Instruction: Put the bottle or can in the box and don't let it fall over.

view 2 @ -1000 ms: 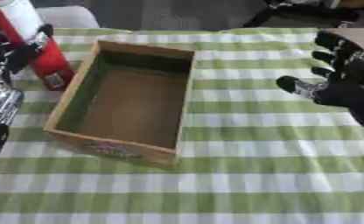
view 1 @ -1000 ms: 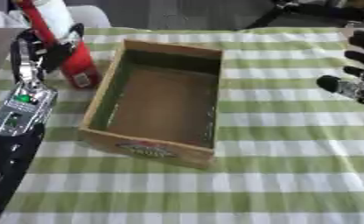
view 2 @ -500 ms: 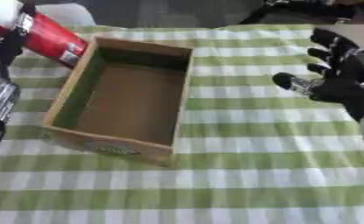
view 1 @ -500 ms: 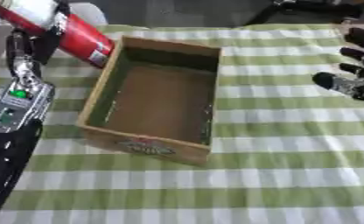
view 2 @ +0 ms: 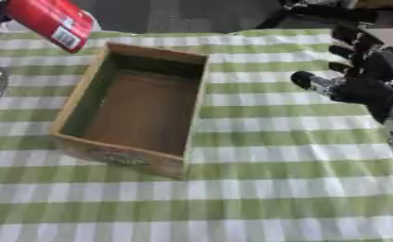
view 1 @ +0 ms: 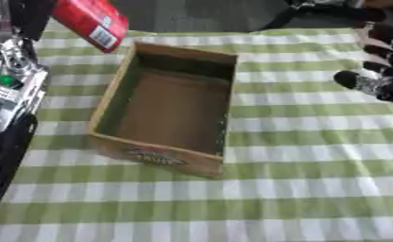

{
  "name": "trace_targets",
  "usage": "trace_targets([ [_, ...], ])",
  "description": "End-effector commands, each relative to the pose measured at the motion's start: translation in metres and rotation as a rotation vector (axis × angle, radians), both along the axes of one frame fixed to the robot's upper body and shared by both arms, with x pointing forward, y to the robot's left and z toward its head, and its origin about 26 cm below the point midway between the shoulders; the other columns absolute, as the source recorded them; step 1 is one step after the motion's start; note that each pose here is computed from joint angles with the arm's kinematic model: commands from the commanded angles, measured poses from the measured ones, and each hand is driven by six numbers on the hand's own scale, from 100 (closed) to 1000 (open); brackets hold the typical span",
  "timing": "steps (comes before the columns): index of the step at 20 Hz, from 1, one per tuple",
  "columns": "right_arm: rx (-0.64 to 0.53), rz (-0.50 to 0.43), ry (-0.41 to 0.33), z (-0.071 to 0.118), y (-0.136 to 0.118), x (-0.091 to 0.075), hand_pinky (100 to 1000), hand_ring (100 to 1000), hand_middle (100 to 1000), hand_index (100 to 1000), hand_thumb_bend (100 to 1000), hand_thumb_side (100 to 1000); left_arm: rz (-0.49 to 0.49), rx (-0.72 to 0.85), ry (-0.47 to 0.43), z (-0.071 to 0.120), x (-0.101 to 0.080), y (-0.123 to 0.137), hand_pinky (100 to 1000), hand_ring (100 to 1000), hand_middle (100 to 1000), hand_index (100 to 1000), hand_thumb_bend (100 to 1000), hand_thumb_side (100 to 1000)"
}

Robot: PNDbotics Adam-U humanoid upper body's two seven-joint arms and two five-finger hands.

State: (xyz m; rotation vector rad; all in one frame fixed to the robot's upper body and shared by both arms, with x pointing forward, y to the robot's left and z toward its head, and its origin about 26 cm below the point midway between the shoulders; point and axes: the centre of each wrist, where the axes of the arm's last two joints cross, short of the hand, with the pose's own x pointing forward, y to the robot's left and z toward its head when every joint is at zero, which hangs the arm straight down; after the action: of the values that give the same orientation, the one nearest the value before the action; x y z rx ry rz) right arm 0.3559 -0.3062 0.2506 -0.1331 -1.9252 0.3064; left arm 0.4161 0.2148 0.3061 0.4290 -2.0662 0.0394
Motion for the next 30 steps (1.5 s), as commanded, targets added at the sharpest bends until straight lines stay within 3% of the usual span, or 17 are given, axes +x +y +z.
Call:
trace_targets([
  [1,-0.022,-0.013,-0.031,0.010,-0.003,-0.002,958,1000,995,968,664,100,-0.047,0.062,-0.066,0.024,-0.024,-0.009,794,744,621,521,100,623],
  [7,-0.023,-0.016,-0.032,0.011,-0.003,-0.001,960,1000,994,967,663,100,-0.163,0.147,-0.026,0.023,-0.048,-0.034,793,741,622,519,100,599],
  [16,-0.016,-0.024,-0.037,0.012,-0.003,-0.001,963,1000,995,967,665,100,-0.260,0.218,0.029,0.005,-0.063,-0.057,797,739,620,517,100,568],
  [24,-0.008,-0.030,-0.038,0.013,-0.004,-0.001,962,1000,993,964,662,100,-0.325,0.281,0.091,-0.023,-0.062,-0.074,795,739,621,524,100,546],
  [30,0.000,-0.023,-0.037,0.013,-0.002,-0.001,962,1000,992,962,656,100,-0.335,0.344,0.160,-0.050,-0.051,-0.084,800,742,627,523,100,441],
])
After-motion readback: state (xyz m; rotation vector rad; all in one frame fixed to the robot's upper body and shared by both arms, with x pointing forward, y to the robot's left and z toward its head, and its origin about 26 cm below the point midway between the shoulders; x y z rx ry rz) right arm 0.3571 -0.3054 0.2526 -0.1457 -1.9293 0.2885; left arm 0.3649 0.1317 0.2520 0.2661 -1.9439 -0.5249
